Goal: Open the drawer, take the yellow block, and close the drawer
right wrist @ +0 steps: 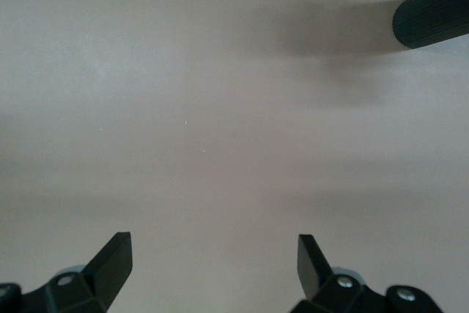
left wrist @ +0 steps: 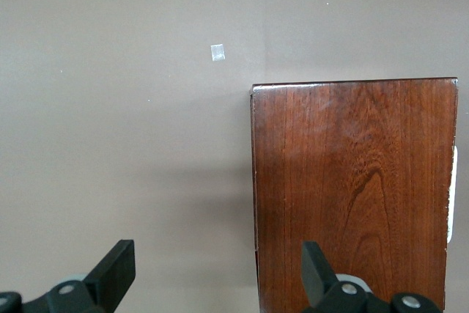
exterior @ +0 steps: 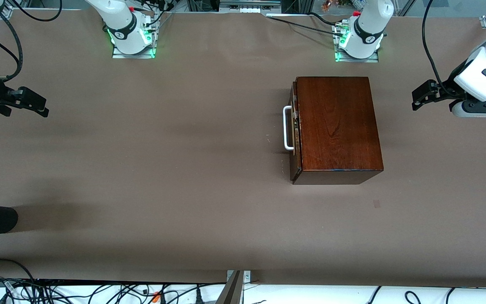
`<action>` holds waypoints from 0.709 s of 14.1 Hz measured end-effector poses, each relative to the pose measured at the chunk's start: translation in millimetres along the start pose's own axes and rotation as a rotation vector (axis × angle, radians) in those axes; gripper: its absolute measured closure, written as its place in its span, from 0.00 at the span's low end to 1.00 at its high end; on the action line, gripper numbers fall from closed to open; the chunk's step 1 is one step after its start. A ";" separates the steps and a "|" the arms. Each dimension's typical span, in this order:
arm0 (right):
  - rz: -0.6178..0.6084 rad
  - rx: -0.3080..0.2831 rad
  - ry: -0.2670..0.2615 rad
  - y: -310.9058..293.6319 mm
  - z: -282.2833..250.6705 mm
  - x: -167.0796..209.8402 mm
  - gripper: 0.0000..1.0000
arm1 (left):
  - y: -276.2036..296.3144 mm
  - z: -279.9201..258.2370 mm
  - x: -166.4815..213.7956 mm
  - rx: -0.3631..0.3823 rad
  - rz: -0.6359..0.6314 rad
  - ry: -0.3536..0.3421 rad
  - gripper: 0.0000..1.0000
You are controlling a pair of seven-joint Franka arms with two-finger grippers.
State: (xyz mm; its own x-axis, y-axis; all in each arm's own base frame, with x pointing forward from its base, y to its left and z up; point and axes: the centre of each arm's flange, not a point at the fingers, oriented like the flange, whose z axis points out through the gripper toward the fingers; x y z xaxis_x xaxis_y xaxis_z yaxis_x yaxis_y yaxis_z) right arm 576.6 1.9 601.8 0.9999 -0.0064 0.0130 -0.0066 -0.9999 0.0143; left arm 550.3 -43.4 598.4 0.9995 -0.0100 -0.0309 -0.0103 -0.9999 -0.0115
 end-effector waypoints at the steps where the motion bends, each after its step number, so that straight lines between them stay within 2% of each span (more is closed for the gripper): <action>1: 0.000 0.000 0.000 -0.1 0.0 0.0 0.00 | 0.0 0.0 0.0 0.000 0.000 0.000 0.00; 10: -0.001 0.000 0.003 -0.4 -0.3 0.3 0.00 | -3.9 3.4 -3.8 0.002 -0.007 -0.038 0.00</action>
State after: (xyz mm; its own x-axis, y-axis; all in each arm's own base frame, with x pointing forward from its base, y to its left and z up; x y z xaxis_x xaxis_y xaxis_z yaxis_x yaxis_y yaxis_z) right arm 576.9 2.3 602.0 0.9999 -0.0056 0.0162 -0.0058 -0.9999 0.0142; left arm 546.5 -39.4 595.1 0.9976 -0.0021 -0.0688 -0.0031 -0.9999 -0.0142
